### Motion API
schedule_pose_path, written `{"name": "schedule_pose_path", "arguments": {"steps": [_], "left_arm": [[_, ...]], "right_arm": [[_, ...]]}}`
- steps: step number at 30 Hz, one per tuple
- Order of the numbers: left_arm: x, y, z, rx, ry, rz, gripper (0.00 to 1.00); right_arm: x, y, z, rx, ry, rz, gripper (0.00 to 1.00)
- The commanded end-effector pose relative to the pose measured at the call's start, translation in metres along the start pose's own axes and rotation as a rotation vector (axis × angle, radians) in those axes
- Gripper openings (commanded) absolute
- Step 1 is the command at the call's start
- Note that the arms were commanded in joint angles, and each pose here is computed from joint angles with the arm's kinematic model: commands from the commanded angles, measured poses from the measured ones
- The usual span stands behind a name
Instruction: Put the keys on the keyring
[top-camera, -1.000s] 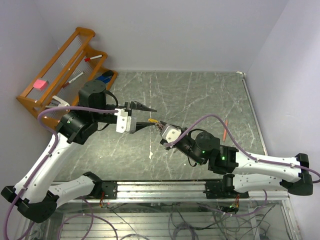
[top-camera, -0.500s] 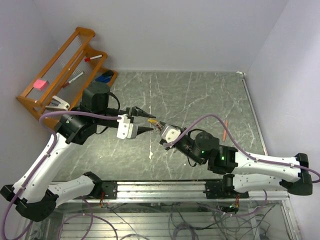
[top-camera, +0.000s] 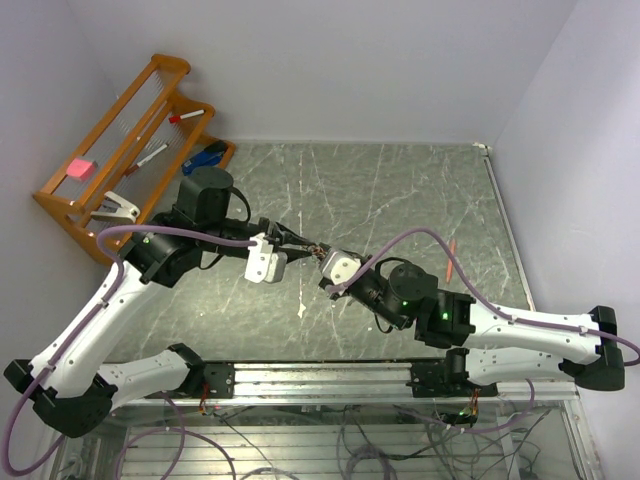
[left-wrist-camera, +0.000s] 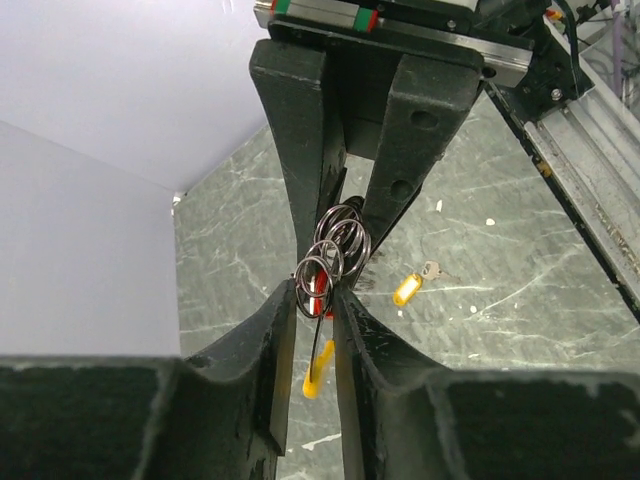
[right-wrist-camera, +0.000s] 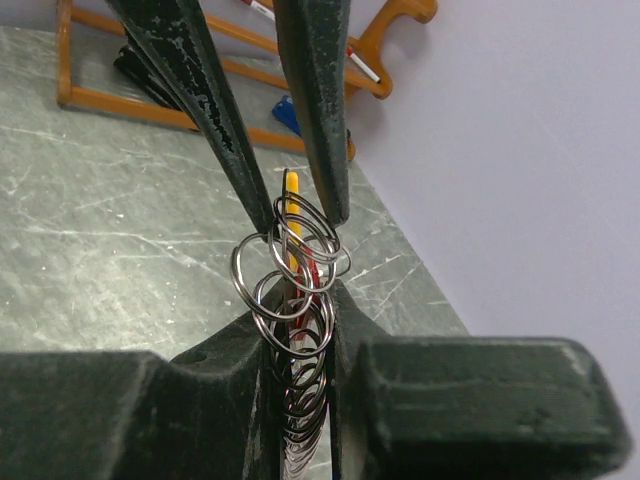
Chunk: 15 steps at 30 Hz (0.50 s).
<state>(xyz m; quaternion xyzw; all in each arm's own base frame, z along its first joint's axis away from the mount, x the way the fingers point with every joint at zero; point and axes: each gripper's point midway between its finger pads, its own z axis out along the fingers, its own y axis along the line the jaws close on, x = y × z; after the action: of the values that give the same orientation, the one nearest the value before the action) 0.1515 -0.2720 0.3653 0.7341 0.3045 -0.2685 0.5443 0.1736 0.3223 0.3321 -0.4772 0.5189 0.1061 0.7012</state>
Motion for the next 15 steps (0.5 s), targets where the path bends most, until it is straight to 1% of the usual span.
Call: {"name": "schedule_pose_path", "arguments": {"steps": [1, 3, 4, 7, 15], "left_arm": [[0.0008, -0.0002, 0.0021, 0.006, 0.012, 0.020, 0.24], [0.0013, -0.0002, 0.0020, 0.005, 0.019, 0.023, 0.13], [0.0012, -0.0004, 0.0018, 0.004, 0.021, 0.021, 0.09], [0.0005, -0.0005, 0.0018, -0.001, 0.020, 0.025, 0.07], [0.0007, -0.0011, -0.0012, -0.016, 0.040, 0.056, 0.07]], "right_arm": [[-0.0207, -0.0087, -0.0005, 0.017, -0.059, 0.045, 0.00], [-0.0215, -0.0102, -0.0023, 0.019, -0.063, 0.050, 0.00], [-0.0221, -0.0111, -0.0033, 0.021, -0.064, 0.054, 0.00], [-0.0232, -0.0148, -0.0060, 0.032, -0.069, 0.064, 0.00], [-0.0236, -0.0149, -0.0081, 0.031, -0.072, 0.084, 0.00]]}}
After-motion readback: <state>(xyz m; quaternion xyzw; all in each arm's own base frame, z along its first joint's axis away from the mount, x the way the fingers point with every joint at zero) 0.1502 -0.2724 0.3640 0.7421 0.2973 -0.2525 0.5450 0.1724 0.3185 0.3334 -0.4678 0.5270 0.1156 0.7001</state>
